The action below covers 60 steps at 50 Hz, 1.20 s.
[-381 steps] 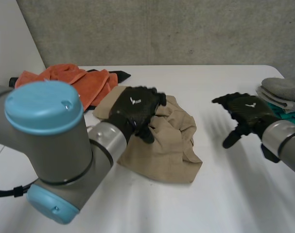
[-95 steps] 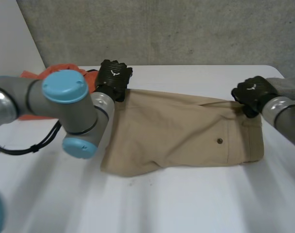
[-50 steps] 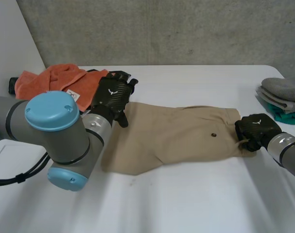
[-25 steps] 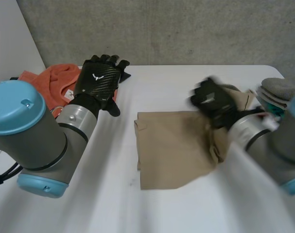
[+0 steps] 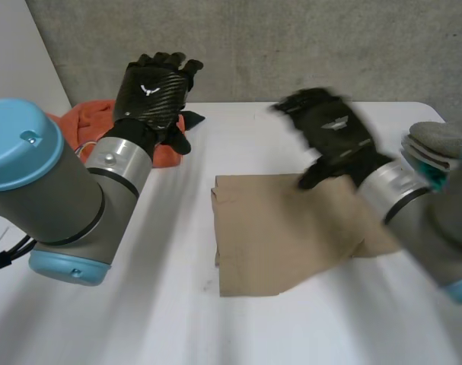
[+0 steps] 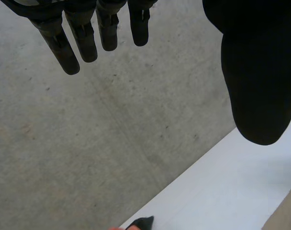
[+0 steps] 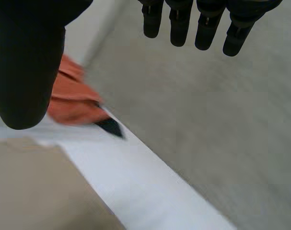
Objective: Fold the laundry.
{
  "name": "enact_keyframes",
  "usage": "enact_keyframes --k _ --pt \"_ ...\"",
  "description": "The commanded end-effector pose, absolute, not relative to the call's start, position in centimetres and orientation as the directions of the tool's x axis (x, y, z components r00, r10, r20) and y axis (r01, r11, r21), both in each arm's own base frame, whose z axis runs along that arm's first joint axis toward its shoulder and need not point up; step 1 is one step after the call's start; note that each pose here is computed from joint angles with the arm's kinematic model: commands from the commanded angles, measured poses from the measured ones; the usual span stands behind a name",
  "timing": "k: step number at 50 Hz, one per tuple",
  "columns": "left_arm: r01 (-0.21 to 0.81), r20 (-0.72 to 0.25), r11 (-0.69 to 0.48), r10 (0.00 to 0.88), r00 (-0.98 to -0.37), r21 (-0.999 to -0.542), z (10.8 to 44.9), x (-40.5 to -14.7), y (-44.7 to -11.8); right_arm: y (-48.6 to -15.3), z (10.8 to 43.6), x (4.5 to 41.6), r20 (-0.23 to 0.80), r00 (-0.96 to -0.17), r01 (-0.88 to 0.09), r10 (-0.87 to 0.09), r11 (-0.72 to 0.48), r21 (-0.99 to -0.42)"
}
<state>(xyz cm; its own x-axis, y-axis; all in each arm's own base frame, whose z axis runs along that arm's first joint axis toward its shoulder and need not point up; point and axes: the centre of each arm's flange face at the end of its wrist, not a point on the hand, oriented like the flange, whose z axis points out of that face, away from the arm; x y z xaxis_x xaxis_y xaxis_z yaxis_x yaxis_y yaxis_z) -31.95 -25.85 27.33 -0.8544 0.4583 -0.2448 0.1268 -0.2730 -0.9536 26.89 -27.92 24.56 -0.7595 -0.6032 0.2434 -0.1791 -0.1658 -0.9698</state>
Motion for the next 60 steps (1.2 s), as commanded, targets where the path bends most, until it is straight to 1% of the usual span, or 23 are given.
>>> enact_keyframes --k 1,4,7,13,18,23,27,31,32,35,36,39,40,43,44,47,48,52,54,57,58,59,60 --pt "0.128 -0.235 -0.235 0.513 -0.826 -0.963 25.8 -33.2 -24.2 -33.2 21.2 17.6 0.289 -0.862 -0.352 -0.416 0.082 -0.932" --pt "0.139 -0.236 -0.22 0.52 -0.82 -0.966 25.1 -33.1 -23.9 -34.0 19.0 14.7 0.376 -0.819 -0.469 -0.433 0.129 -0.874" --pt "0.148 -0.238 -0.207 0.525 -0.817 -0.967 24.4 -33.1 -23.9 -34.3 16.4 12.8 0.421 -0.77 -0.546 -0.479 0.154 -0.823" --pt "0.16 -0.237 -0.188 0.531 -0.813 -0.969 23.5 -33.2 -24.0 -34.9 13.7 11.5 0.421 -0.73 -0.572 -0.538 0.145 -0.807" --pt "0.166 -0.238 -0.179 0.533 -0.812 -0.97 23.1 -33.3 -24.1 -35.8 12.1 11.2 0.429 -0.728 -0.575 -0.535 0.136 -0.807" --pt "0.17 -0.238 -0.174 0.534 -0.811 -0.97 22.9 -33.2 -24.0 -37.2 12.1 10.7 0.486 -0.736 -0.591 -0.472 0.097 -0.801" --pt "0.17 -0.238 -0.174 0.533 -0.812 -0.97 22.9 -33.1 -23.9 -38.0 12.5 10.1 0.569 -0.73 -0.636 -0.378 0.071 -0.769" --pt "0.169 -0.239 -0.178 0.531 -0.813 -0.969 23.2 -32.9 -23.7 -37.5 15.4 11.9 0.63 -0.694 -0.659 -0.347 -0.046 -0.751" --pt "0.167 -0.239 -0.18 0.529 -0.814 -0.969 23.4 -32.9 -23.7 -36.8 17.0 14.1 0.653 -0.665 -0.657 -0.362 -0.131 -0.742" --pt "0.161 -0.238 -0.19 0.525 -0.817 -0.969 23.9 -32.8 -23.6 -35.0 18.8 17.8 0.673 -0.617 -0.633 -0.408 -0.252 -0.732" --pt "0.155 -0.237 -0.195 0.524 -0.818 -0.968 24.2 -32.6 -23.5 -33.7 19.4 20.3 0.681 -0.58 -0.606 -0.447 -0.322 -0.727" --pt "0.154 -0.237 -0.197 0.524 -0.818 -0.968 24.4 -32.5 -23.3 -31.6 19.7 23.7 0.692 -0.519 -0.559 -0.502 -0.413 -0.719" --pt "0.155 -0.237 -0.195 0.525 -0.817 -0.968 24.3 -32.3 -23.1 -30.1 19.6 25.6 0.706 -0.47 -0.532 -0.529 -0.468 -0.705" --pt "0.157 -0.237 -0.194 0.523 -0.819 -0.969 24.3 -32.2 -23.0 -27.5 18.9 28.1 0.739 -0.378 -0.496 -0.558 -0.552 -0.67" --pt "0.16 -0.237 -0.189 0.523 -0.819 -0.969 24.2 -32.0 -23.0 -25.7 17.9 29.5 0.763 -0.299 -0.473 -0.573 -0.605 -0.64" --pt "0.167 -0.238 -0.18 0.523 -0.819 -0.969 23.8 -31.9 -23.0 -22.5 15.8 31.3 0.792 -0.161 -0.43 -0.589 -0.68 -0.593" --pt "0.169 -0.238 -0.176 0.524 -0.818 -0.97 23.7 -31.8 -22.9 -20.8 14.5 32.0 0.81 -0.082 -0.406 -0.58 -0.723 -0.559" --pt "0.171 -0.238 -0.174 0.516 -0.823 -0.97 23.7 -31.7 -23.1 -19.0 13.1 32.5 0.838 0.021 -0.412 -0.546 -0.768 -0.49" --pt "0.17 -0.238 -0.176 0.514 -0.824 -0.97 23.8 -31.6 -23.2 -18.9 13.1 32.3 0.828 0.028 -0.43 -0.559 -0.755 -0.495" --pt "0.162 -0.238 -0.189 0.511 -0.826 -0.968 24.2 -31.8 -23.4 -18.7 13.5 32.2 0.781 0.0 -0.432 -0.624 -0.705 -0.563" --pt "0.16 -0.238 -0.194 0.507 -0.828 -0.968 24.4 -31.8 -23.5 -18.8 14.0 32.1 0.764 -0.023 -0.43 -0.645 -0.683 -0.59" --pt "0.15 -0.237 -0.207 0.505 -0.83 -0.967 24.9 -31.9 -23.6 -19.6 15.8 31.7 0.734 -0.094 -0.42 -0.673 -0.642 -0.642" --pt "0.143 -0.236 -0.217 0.502 -0.832 -0.966 25.3 -32.0 -23.8 -20.1 16.8 31.3 0.715 -0.138 -0.411 -0.686 -0.617 -0.671"
